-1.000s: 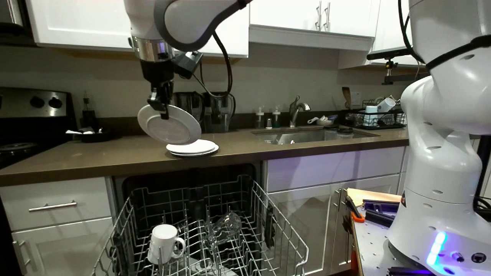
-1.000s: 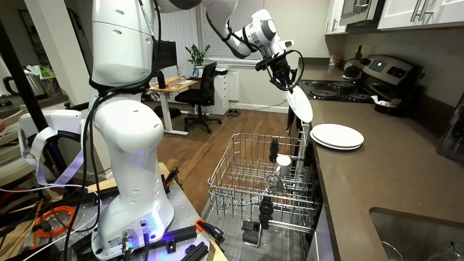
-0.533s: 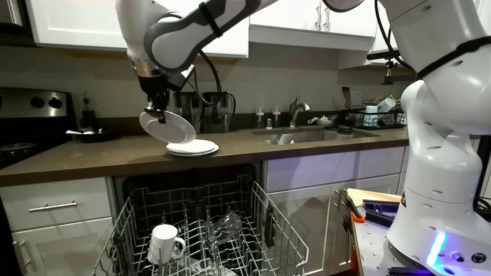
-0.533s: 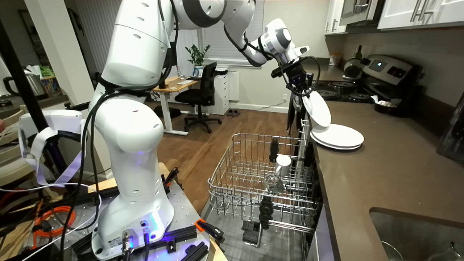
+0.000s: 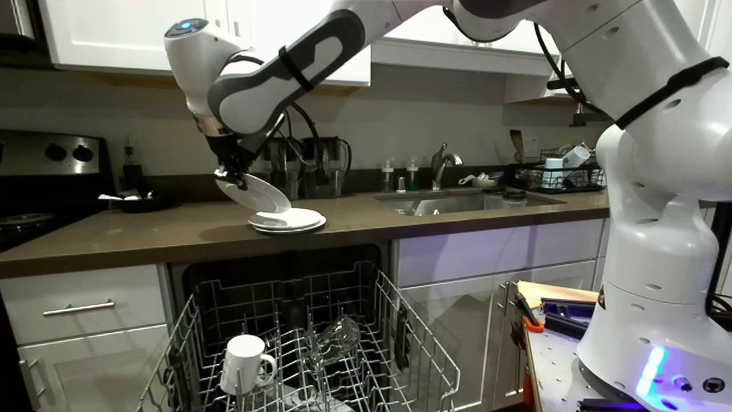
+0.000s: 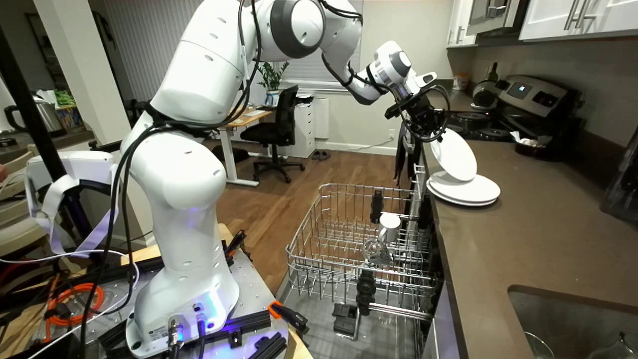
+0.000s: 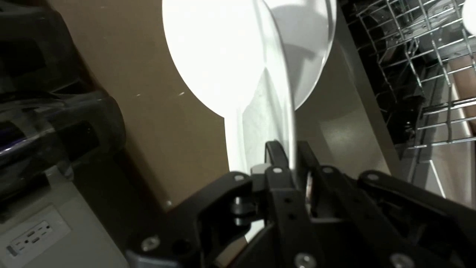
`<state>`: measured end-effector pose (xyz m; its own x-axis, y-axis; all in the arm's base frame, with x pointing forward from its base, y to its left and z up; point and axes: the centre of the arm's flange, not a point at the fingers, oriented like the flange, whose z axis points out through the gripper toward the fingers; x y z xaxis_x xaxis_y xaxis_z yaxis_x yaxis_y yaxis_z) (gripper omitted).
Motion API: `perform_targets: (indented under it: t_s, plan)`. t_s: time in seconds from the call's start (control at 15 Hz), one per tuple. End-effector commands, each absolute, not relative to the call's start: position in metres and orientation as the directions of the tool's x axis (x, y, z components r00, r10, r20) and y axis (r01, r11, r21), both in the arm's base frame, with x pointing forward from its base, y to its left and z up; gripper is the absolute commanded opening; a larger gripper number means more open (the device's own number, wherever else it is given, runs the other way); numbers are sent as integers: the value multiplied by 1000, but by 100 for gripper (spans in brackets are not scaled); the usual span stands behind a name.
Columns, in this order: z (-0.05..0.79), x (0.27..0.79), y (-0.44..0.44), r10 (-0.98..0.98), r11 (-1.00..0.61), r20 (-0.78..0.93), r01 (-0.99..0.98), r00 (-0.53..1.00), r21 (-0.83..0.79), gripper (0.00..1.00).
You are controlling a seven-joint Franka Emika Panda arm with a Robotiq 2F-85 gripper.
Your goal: Move the white plate from the plate dryer and put it on top of the two plates on the counter
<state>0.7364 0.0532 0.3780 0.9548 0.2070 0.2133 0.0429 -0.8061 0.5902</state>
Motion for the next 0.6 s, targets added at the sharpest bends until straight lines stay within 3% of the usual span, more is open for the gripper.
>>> perform_targets:
  t_s: [0.0,0.53]
  plan:
    - [384,749,57,155,-747,256,-57,954,662,5]
    - [369,728,53,30,-667,247,-165,968,726,5]
